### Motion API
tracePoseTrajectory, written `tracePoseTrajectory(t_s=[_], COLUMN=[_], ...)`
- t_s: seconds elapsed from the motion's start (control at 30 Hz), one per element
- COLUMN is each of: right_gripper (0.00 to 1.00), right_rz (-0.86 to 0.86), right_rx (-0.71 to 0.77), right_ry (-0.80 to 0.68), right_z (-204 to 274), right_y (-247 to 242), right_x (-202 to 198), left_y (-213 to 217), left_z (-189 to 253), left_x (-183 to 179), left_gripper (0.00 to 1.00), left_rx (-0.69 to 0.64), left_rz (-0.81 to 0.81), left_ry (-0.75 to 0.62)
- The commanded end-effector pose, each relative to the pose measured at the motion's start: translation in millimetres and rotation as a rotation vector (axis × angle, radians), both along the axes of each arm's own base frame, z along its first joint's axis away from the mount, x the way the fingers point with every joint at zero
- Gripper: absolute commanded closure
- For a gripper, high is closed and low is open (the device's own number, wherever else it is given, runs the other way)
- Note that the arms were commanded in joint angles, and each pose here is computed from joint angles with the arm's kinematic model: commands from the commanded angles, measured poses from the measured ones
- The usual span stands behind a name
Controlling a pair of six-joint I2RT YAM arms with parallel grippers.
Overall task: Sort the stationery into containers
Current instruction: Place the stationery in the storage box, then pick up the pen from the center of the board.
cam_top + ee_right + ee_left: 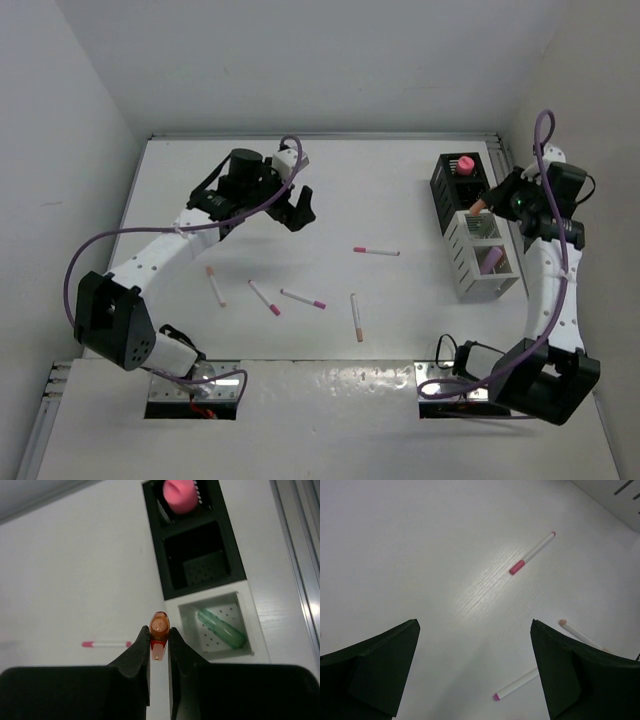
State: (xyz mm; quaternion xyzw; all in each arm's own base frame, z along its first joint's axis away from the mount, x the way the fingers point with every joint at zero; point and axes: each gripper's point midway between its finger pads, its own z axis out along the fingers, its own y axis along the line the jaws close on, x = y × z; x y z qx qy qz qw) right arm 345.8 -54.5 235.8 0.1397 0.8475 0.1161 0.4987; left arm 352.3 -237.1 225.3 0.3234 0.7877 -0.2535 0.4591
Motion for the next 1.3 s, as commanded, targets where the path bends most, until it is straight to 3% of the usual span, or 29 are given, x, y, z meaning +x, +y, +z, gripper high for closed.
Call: tracePoseTrajectory(t_s=[0.0,0.43,0.47,0.57,0.63,0.83,1.0,1.27], right_gripper=[1.00,0.99,0.82,0.54,0.50,0.50,0.54,0.60], right_rz=[0.017,-0.017,-0.011,0.000,0.006,0.056,0.199,0.325], right_rx=[-0.105,-0.188,-0.184,-0.185,-0.185,-0.198,-0.182,-0.211], right_ry=[0.030,0.108,0.121,0.143,0.139,0.079,0.013,-0.038], right_z=[-23.4,-76.7,-81.8,-89.3,-87.6,-64.5,-38.5,-15.4], right_y=[-17.3,-48.5,-48.6,-47.7,-46.5,-36.7,-9.4,13.4], right_x=[-3.2,5.3,6.3,4.6,4.1,0.3,-6.9,-23.9], left_y=[7.3,-8.6,-12.9,-33.6,-52.1,-100.2,-134.3,-163.4], left_z=[13.0,-20.9,-22.0,-32.0,-41.7,-86.2,-115.1,-149.2], left_x=[0.7,2.8,4.1,11.7,16.3,16.3,19.6,17.0], left_gripper=[0.00,0.00,0.00,0.07,0.14,0.34,0.47,0.51], left_rx=[0.027,0.148,0.155,0.176,0.192,0.225,0.253,0.257], left_rz=[0.002,-0.095,-0.109,-0.157,-0.202,-0.341,-0.425,-0.540], left_ry=[-0.072,-0.064,-0.065,-0.057,-0.055,-0.008,-0.003,0.008])
